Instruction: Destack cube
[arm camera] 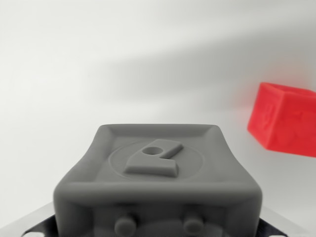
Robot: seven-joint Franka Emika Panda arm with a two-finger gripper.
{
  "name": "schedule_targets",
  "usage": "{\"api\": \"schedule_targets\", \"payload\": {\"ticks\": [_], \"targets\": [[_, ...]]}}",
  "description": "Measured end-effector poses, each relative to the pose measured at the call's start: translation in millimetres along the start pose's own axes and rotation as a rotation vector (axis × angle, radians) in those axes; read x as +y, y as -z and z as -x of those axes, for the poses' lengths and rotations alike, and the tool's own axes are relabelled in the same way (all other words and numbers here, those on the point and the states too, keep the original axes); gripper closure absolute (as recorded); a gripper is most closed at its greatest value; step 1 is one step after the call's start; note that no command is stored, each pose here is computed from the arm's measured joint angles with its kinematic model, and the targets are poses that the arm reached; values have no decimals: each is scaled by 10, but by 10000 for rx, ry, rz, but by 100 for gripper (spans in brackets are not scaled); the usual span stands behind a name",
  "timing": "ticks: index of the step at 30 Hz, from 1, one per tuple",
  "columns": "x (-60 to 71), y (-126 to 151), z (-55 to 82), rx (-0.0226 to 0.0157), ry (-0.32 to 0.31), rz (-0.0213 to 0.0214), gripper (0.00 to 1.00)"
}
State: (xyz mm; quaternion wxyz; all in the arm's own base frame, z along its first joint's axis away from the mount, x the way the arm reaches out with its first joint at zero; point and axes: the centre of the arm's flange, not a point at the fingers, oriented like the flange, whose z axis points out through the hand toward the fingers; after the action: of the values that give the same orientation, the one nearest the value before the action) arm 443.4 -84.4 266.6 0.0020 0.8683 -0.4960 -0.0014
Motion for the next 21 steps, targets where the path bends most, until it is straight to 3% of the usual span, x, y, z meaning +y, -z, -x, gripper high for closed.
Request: {"api": "schedule_targets", "payload": {"ticks": [21], "targets": [[-280, -142, 262, -1, 382, 1, 100]]}}
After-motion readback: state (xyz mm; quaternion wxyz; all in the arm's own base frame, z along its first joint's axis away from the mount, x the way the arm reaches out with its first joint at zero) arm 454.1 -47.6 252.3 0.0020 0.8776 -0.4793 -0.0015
